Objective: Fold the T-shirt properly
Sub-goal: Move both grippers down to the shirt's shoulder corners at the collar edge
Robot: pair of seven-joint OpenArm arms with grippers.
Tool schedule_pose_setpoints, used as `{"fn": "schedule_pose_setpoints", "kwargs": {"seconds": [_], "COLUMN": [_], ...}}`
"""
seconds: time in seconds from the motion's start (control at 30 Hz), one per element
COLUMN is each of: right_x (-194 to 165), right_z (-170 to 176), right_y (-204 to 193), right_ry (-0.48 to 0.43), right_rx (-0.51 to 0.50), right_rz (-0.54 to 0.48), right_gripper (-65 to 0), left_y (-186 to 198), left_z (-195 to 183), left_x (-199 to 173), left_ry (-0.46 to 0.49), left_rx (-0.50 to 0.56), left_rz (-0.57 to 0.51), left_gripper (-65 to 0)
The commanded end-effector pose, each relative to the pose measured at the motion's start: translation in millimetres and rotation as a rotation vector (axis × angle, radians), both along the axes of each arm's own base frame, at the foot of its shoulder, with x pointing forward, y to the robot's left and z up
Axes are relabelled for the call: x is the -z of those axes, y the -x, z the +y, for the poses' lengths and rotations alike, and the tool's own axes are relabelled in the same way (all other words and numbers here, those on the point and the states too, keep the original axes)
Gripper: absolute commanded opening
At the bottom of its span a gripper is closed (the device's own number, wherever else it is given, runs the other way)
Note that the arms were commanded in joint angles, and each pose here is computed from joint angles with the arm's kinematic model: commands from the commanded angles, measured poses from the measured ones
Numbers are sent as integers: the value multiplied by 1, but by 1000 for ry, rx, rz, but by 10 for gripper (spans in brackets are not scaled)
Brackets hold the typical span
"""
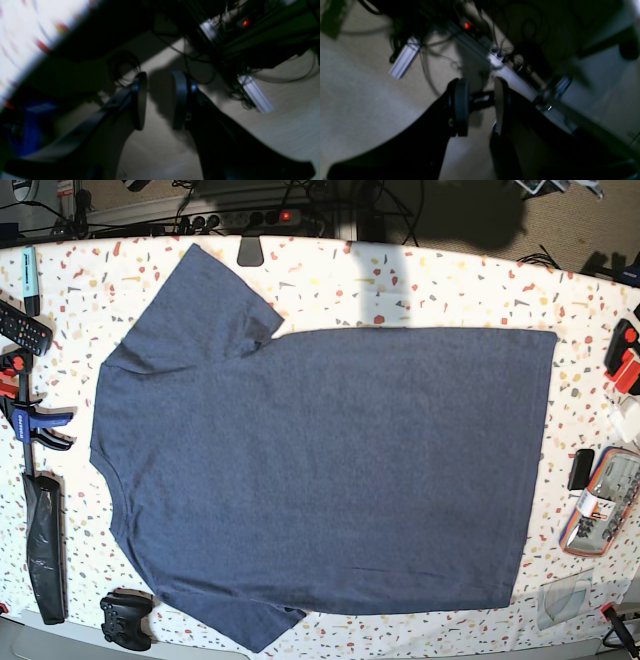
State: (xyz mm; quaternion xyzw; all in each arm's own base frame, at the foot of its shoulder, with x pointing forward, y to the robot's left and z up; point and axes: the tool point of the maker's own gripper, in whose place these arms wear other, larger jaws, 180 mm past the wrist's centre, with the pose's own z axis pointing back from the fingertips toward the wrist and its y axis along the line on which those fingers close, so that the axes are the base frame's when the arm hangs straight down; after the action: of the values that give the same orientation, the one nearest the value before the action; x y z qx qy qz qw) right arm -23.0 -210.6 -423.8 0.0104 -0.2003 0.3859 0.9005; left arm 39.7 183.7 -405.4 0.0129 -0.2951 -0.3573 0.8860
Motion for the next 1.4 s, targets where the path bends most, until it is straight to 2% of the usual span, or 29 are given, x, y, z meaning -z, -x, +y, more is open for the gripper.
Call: {"fn": "schedule_pose_setpoints", "kwargs": {"seconds": [0.0,0.2,0.33,0.47,0.57,0.7,1.0,1.17,1.23,1.37], "right_x": [-7,-26,-42,-62,-75,-89,-106,-112,-113,-116], "right_z": [4,10,16,14,12,11,-4,-18,-20,-23], "right_y": [-2,-24,-43,-68,-82,-97,-114,-122,-123,-125], "right_ry": [0,92,128,157,174,191,247,295,300,310], "right_rx": [-26,-109,-141,-69,-39,-50,-15,2,5,30], "right_rz": [-15,-66,-129,-235,-287,-349,-419,-446,-448,-470], "right_gripper": [-474,-474,-474,-474,-474,-474,-474,-474,-474,-474], "left_y": [-6,-34,-48,-61,-74,-94,-120,-127,-130,-132], "left_z": [1,6,9,10,13,13,12,18,21,16], "left_x": [-11,-40,-54,-64,-69,-76,-86,-73,-63,-33], "left_ry": [-14,-126,-158,-174,-192,-204,-211,-199,-198,-188], "left_rx": [25,174,267,373,396,392,392,395,401,481], "left_rz": [-31,-125,-172,-229,-260,-319,-389,-349,-332,-263], "left_gripper": [-491,-483,-458,-454,-454,-454,-453,-353,-342,-343]}}
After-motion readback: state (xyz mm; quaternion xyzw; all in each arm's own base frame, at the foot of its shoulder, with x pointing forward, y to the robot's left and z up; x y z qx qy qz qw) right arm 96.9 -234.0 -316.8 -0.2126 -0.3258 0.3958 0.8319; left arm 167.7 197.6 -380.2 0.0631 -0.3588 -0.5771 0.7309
